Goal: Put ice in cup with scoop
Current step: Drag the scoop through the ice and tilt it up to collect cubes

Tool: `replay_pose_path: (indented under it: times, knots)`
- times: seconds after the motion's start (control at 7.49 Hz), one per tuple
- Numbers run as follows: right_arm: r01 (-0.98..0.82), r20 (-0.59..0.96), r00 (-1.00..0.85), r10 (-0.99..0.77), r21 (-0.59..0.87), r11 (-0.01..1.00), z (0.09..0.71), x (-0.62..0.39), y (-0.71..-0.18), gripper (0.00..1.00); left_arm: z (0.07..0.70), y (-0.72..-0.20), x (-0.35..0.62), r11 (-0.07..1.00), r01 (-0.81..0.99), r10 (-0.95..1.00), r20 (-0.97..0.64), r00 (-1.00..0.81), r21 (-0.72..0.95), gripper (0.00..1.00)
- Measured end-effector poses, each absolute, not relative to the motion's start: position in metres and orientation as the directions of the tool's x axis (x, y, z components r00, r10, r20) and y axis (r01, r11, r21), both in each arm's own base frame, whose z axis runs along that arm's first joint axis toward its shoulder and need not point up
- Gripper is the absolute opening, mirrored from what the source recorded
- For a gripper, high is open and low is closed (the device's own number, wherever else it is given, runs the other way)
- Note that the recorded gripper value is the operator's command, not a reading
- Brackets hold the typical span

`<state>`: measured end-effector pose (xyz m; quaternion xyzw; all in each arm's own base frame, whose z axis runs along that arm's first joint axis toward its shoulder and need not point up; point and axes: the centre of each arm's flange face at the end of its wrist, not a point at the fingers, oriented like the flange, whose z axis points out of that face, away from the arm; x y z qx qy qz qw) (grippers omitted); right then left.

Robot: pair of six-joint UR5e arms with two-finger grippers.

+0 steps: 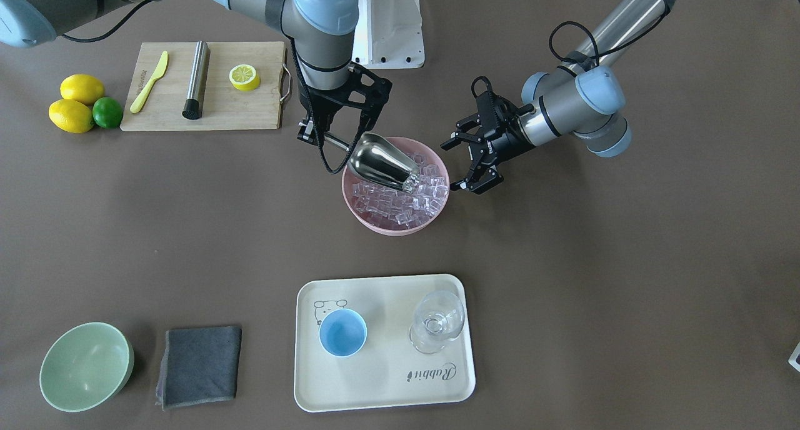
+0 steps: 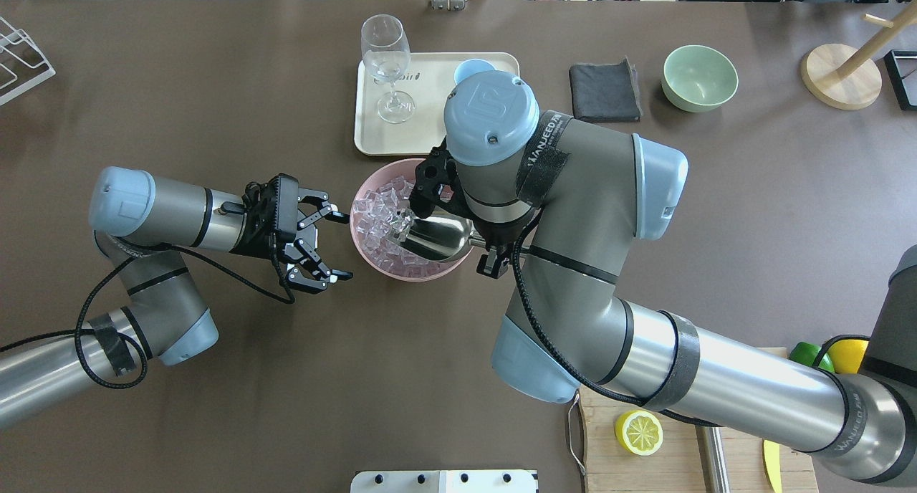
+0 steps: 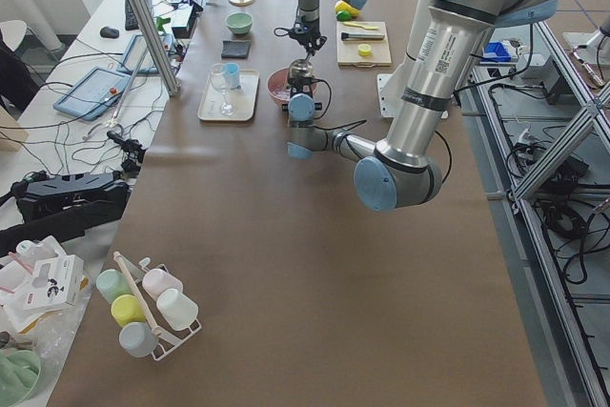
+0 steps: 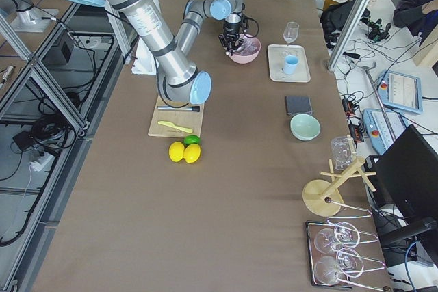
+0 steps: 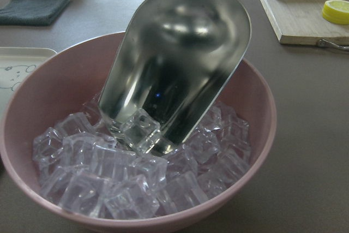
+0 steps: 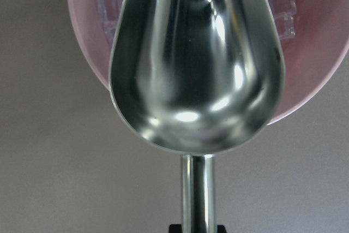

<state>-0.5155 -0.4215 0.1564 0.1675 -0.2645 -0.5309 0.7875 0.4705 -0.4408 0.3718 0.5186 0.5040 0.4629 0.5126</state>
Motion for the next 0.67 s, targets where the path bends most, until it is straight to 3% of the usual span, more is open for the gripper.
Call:
replay_pose_path:
  times: [0.67]
  knots:
    - [0.723, 0.227, 0.288, -0.93, 0.585, 0.367, 0.1589, -0.5129, -0.4198, 0.0, 0.3763, -0.4423, 0.4656, 0.037, 0.042, 0.998, -0.04, 0.055, 0.998, 0.98]
